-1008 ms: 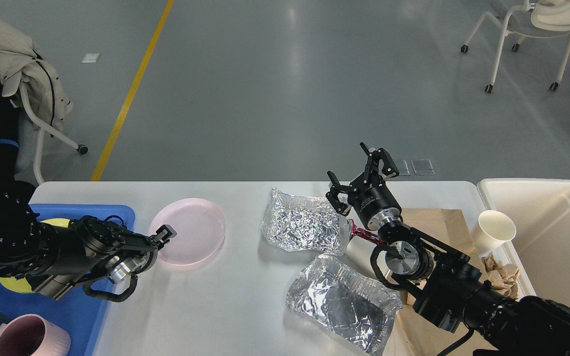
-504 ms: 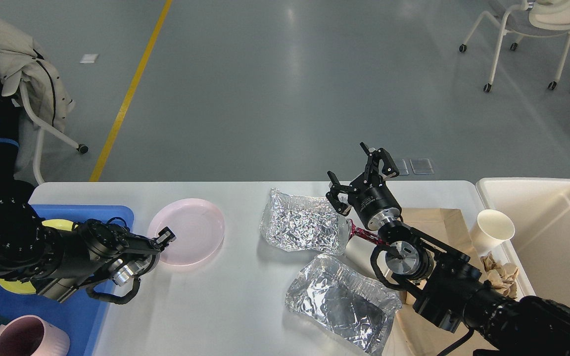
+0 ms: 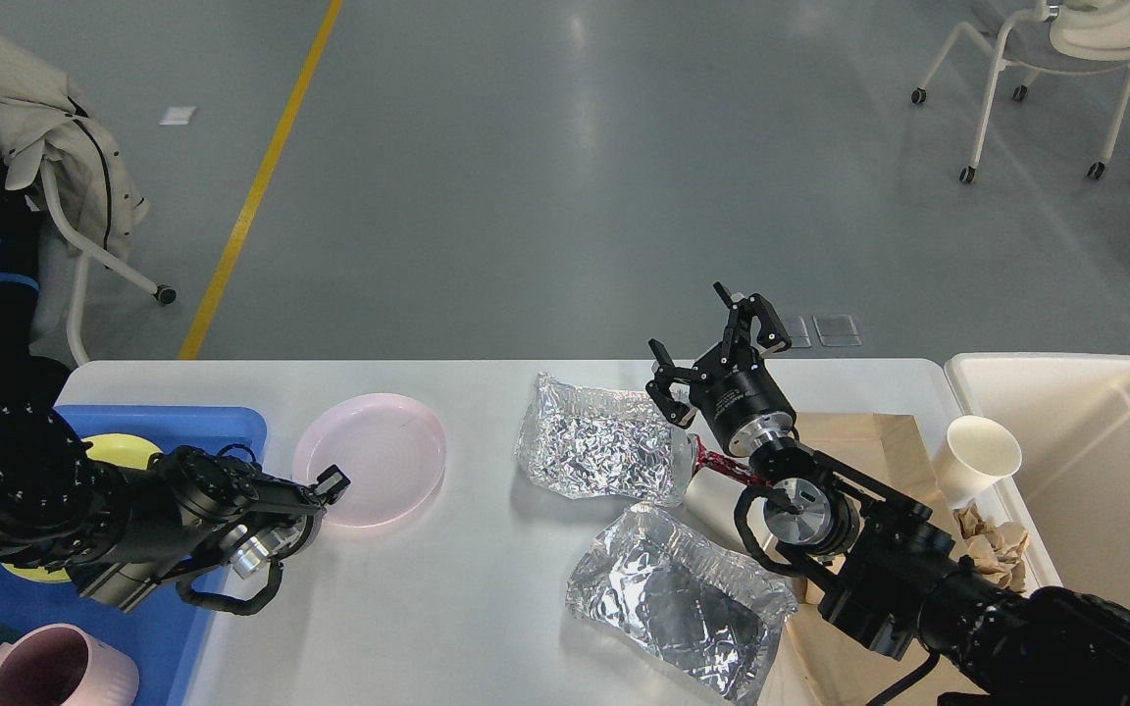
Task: Tidy desktop
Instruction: 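Lower the left gripper and grasp the pink plate edge, then lift the pink plate and stack it on the yellow plate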
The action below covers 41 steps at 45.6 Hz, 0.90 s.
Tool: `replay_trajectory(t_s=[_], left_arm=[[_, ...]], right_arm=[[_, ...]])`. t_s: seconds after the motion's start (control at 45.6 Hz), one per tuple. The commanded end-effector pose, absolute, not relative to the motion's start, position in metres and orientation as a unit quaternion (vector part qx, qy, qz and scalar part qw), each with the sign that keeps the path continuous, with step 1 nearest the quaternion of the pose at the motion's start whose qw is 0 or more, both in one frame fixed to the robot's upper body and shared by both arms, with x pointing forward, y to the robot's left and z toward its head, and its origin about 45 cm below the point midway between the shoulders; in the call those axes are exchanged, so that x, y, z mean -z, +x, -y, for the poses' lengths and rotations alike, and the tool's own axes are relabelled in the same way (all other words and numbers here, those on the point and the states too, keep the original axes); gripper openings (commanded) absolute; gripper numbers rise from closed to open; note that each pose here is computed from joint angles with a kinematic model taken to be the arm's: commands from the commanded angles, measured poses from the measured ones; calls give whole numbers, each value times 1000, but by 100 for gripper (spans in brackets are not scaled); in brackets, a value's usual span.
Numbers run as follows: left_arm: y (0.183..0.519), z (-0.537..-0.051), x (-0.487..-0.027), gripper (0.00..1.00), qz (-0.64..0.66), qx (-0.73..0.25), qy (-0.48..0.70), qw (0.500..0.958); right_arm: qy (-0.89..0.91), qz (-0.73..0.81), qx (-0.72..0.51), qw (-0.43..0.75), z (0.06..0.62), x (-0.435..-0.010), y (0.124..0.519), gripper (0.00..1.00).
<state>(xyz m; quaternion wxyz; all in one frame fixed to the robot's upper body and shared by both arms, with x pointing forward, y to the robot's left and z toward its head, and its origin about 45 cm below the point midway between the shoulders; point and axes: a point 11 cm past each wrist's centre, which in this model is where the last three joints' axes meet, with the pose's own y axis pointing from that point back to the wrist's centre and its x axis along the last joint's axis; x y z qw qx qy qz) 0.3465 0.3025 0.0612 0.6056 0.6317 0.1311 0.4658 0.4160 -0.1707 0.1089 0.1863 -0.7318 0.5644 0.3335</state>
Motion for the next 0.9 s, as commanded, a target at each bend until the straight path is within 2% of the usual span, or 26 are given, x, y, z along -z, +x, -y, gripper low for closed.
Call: replay_trajectory(t_s=[0.0,0.131,0.394,0.876], left_arm=[[346,-302,-61,29,-132,-466,632,606],[346,-301,-61,23,-131,-465,631,607],[345,-294,-58,1,-134,-461,629,611],[352,-293,-67,0,-115,-502,620,591]], right_arm=[[-732,-565,-333,186,171,-109,416,100],[-732,-564,-334,187,170,-109,416,100],[-732,-565,-333,186,171,-109,416,100],[-732,-564,-333,186,170,-109,416,100]])
